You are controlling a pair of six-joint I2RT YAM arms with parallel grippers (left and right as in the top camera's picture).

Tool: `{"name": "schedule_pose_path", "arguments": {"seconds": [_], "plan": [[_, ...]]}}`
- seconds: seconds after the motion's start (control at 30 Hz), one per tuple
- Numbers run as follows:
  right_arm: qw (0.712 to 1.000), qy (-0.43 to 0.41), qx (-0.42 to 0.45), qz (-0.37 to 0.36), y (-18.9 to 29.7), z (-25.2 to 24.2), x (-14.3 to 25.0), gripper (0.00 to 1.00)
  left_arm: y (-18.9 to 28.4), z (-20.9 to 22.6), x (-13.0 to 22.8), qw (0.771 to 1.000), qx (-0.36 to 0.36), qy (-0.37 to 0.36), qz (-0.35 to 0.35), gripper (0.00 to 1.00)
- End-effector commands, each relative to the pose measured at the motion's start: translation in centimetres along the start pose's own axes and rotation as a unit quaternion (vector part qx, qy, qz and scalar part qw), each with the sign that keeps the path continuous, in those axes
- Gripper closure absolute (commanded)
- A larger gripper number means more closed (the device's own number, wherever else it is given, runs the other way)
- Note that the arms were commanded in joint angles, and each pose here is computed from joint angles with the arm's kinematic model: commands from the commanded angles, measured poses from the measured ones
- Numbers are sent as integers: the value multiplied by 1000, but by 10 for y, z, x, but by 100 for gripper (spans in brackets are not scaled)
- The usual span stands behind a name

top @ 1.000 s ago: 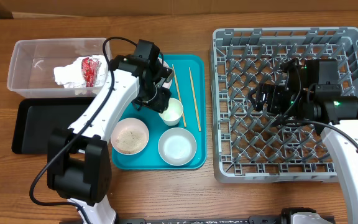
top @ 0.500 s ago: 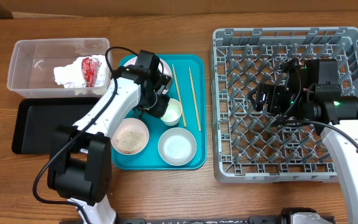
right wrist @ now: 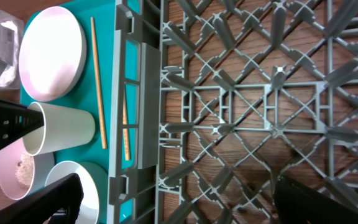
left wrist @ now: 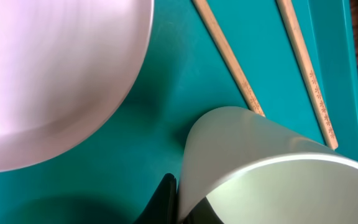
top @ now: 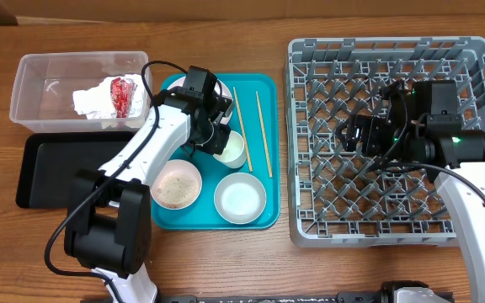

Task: Sort waste into correct bins and load items into the dishwasher
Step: 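Move the left gripper to the white paper cup and grasp it, then lift the cup with the left gripper and grasp it with the right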

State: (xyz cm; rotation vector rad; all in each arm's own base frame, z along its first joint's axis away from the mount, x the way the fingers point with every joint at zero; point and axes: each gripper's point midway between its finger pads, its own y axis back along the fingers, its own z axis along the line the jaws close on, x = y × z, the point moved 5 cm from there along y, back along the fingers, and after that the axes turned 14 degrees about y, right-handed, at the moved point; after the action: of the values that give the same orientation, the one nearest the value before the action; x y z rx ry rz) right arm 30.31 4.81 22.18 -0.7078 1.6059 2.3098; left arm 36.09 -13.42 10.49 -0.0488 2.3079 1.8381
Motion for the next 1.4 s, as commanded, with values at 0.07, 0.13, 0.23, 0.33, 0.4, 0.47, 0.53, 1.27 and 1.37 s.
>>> {"name": "schedule_pose_path", "arguments": {"seconds": [0.07,0.13,0.23,0.33,0.4,0.47,0.53,1.27,1.37], "plan": [[996,14,-79,-41,8,20,-18,0,26,-3,-18,995,74,59,-2,96],[991,1,-116,-67,11,29,-29,0,59,-4,-36,984,157,81,-13,96],[979,-9,-172,-108,16,47,-48,0,114,-1,-55,946,303,107,-33,96],[969,16,-208,-132,16,70,-61,0,144,0,-58,904,410,115,-34,96],[959,48,-240,-141,13,91,-65,0,159,-3,-56,873,473,115,-26,96],[947,76,-276,-142,8,110,-68,0,169,-9,-55,852,512,110,-19,96],[930,107,-321,-142,0,130,-70,0,180,-15,-53,824,558,100,-12,96],[838,220,-459,-198,7,175,-88,27,170,-65,-24,824,560,64,58,96],[834,224,-466,-193,6,181,-84,26,170,-65,-24,824,560,63,57,96]]}}
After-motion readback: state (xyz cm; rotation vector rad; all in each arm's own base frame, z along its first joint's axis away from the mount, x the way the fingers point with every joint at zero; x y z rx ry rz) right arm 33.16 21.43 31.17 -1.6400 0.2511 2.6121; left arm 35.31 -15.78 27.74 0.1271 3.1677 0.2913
